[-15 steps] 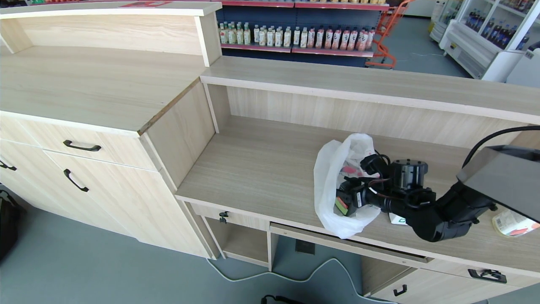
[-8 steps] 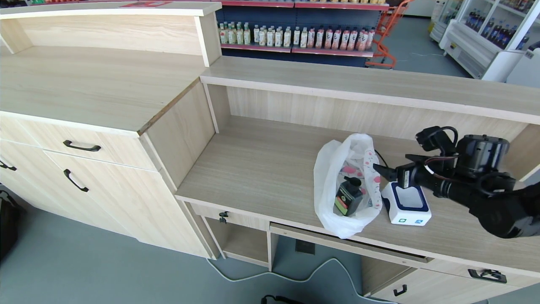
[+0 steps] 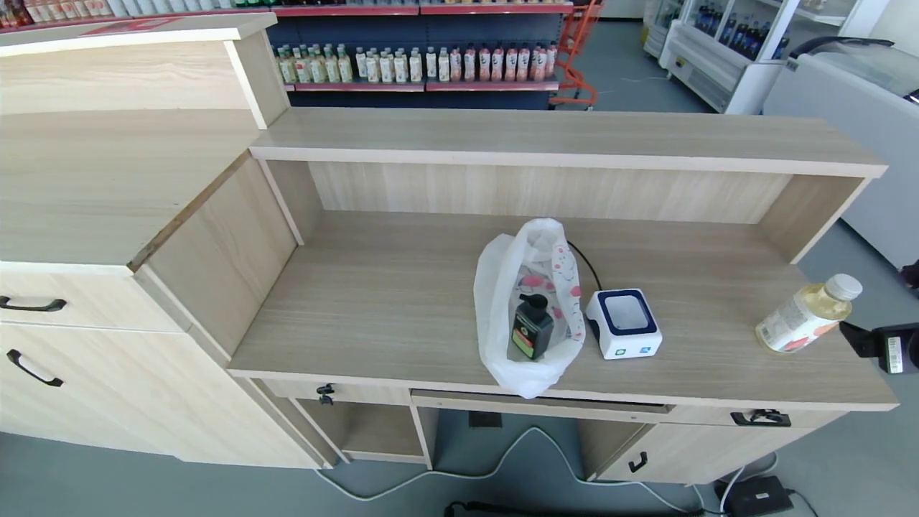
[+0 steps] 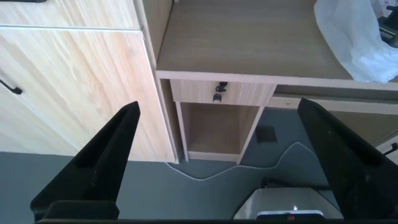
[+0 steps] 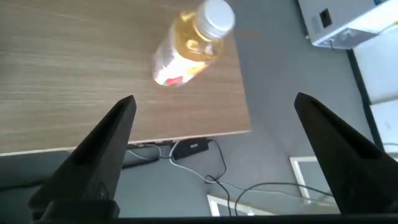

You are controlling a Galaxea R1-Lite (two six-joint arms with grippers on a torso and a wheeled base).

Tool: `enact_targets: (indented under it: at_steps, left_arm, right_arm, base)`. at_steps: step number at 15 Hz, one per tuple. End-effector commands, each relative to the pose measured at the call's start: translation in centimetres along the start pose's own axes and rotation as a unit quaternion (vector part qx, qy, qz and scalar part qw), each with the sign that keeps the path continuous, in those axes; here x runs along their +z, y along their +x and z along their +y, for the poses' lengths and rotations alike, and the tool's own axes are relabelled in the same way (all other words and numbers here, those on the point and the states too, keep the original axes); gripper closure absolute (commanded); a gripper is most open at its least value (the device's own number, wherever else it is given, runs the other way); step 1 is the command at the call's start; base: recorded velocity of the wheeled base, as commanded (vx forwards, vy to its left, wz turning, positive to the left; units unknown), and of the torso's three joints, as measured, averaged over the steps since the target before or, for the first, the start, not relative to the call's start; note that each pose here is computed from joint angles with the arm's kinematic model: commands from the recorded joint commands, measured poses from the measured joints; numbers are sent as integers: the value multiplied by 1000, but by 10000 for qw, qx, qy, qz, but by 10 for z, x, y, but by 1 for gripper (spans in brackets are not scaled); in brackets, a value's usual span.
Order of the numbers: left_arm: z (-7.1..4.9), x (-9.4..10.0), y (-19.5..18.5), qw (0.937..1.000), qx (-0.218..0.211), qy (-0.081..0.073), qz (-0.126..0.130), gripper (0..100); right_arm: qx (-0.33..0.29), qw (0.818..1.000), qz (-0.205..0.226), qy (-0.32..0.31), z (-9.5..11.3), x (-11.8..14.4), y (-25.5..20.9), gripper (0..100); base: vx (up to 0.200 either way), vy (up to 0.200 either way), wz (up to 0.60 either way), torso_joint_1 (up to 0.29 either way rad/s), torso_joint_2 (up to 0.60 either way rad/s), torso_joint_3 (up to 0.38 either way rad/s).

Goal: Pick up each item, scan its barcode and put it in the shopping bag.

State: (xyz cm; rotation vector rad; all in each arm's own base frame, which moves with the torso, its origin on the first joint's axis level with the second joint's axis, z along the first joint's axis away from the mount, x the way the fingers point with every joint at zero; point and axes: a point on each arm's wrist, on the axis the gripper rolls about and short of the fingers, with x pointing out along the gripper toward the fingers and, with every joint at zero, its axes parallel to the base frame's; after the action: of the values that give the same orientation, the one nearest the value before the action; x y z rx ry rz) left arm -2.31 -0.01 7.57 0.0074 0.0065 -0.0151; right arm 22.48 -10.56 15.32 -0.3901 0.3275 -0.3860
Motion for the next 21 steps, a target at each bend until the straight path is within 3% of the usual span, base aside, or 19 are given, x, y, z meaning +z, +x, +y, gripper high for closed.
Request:
enact_targets:
  at_steps: [1, 4, 6, 8, 16, 21]
  left_arm:
    - [0, 0, 0, 10000, -1, 1, -2, 0]
    - [0, 0, 0, 10000, -1, 1, -2, 0]
    - [0, 0, 0, 10000, -1, 1, -2, 0]
    - [0, 0, 0, 10000, -1, 1, -2, 0]
    - [0, 0, 0, 10000, -1, -7, -2, 0]
    - [0, 0, 0, 10000, -1, 1, -2, 0]
  right_arm:
    - [-556, 9972, 482, 164, -28, -23, 12, 0]
    - [87, 9964, 424, 732, -27, -51, 48, 0]
    - [204, 9961, 340, 788, -23, -60, 67, 0]
    - [666, 9947, -25, 779, -15, -62, 90, 0]
    - [1039, 9850, -691, 1188, 19, -49, 125, 0]
    - [830, 9932, -592, 555, 22, -59, 131, 0]
  base:
    - [0, 0, 0, 0, 0, 0]
    - [0, 0, 0, 0, 0, 0]
    - [0, 0, 0, 0, 0, 0]
    - [0, 0, 0, 0, 0, 0]
    - [0, 0, 0, 0, 0, 0]
    - [0, 0, 0, 0, 0, 0]
